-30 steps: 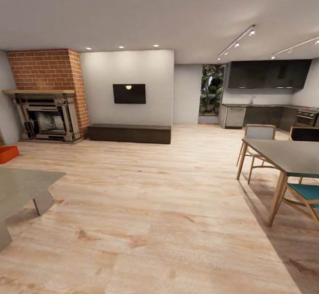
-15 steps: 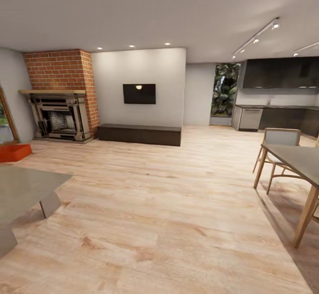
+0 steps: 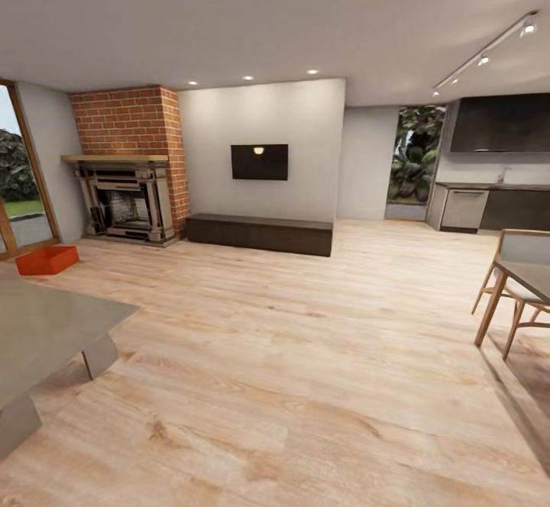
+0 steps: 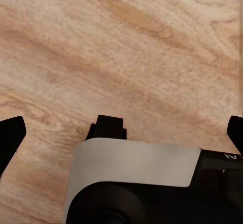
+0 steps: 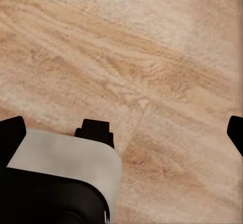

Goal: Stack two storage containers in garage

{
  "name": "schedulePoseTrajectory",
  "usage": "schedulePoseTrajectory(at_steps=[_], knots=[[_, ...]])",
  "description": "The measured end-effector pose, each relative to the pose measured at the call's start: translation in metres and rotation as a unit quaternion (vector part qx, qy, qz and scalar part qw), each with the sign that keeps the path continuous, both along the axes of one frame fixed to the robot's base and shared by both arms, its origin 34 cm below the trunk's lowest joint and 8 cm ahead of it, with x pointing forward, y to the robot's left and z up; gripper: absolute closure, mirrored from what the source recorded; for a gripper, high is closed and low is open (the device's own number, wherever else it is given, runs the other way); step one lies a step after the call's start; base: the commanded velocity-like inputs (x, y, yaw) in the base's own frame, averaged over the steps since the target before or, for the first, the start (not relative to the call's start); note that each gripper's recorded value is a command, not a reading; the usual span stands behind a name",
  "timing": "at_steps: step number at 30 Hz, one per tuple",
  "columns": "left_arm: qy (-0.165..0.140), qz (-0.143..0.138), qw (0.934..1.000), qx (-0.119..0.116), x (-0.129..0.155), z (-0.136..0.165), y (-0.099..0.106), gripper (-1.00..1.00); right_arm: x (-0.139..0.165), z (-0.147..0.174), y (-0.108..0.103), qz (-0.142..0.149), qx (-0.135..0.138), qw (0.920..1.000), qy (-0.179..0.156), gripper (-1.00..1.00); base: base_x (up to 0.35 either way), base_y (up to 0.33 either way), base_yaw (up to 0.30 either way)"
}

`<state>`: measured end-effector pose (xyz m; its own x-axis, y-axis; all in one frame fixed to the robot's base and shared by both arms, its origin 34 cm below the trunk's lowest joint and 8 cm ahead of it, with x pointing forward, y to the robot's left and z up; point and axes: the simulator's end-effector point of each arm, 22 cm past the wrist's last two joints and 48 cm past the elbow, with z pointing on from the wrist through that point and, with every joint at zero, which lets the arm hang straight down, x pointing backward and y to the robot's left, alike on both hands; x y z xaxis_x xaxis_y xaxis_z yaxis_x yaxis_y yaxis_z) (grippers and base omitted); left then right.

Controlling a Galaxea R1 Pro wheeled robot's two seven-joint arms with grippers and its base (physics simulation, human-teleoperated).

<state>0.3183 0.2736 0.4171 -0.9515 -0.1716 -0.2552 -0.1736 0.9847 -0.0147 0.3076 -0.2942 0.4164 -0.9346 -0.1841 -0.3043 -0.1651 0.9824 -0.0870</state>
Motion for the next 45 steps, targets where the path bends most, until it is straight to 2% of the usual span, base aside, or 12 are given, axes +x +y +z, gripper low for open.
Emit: schedulePoseTrajectory(at_steps=[19,37,45], knots=[[0.000,0.000,1.0000,0.000,-0.0001,0.0000,0.0005,-1.00,0.0001,0.0001,-0.0017,0.004,-0.001,1.0000,0.000,-1.00,0.327,0.000,0.001],[0.004,0.000,1.0000,0.000,-0.0018,-0.0004,0.0005,-1.00,0.0001,-0.0003,0.0063,0.003,0.003,1.0000,0.000,-1.00,0.327,0.000,0.000],[0.004,-0.001,1.0000,0.000,-0.0018,-0.0005,-0.0002,-1.00,0.0002,-0.0001,0.0036,0.001,0.002,1.0000,0.000,-1.00,0.326,0.000,0.177]])
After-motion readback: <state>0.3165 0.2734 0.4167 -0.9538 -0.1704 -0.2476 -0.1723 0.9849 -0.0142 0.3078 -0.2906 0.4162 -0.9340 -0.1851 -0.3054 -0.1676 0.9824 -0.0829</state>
